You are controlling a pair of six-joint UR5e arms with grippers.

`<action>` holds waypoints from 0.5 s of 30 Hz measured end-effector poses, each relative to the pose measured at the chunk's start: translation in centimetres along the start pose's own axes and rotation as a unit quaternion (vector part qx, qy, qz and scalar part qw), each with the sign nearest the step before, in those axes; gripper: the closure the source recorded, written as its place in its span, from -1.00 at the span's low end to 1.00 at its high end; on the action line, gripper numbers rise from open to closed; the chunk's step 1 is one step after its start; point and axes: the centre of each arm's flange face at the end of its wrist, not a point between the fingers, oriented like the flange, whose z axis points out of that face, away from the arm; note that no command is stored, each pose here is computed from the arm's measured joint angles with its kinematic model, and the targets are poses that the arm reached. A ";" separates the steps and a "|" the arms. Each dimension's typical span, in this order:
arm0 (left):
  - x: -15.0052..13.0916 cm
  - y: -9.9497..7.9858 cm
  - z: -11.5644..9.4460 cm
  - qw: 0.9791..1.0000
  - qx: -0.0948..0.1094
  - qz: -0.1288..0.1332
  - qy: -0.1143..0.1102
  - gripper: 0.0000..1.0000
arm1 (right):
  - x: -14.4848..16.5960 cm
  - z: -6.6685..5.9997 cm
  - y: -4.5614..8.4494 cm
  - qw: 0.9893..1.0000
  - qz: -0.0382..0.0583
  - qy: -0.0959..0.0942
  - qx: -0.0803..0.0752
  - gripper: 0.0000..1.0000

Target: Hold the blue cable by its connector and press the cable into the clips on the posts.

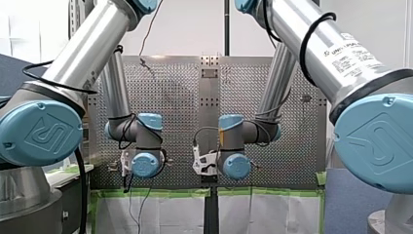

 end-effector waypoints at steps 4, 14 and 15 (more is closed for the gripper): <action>0.6 0.1 -0.1 1.000 0.000 0.004 0.006 1.00 | -1.9 -0.3 -0.2 1.000 -0.005 -0.017 0.002 1.00; 1.7 0.5 -1.1 1.000 0.004 0.003 0.016 1.00 | -2.8 -0.5 -0.2 1.000 -0.007 -0.026 0.003 1.00; 2.0 0.8 -1.5 1.000 0.005 0.004 0.020 1.00 | -2.8 -0.5 -0.2 1.000 -0.007 -0.026 0.003 1.00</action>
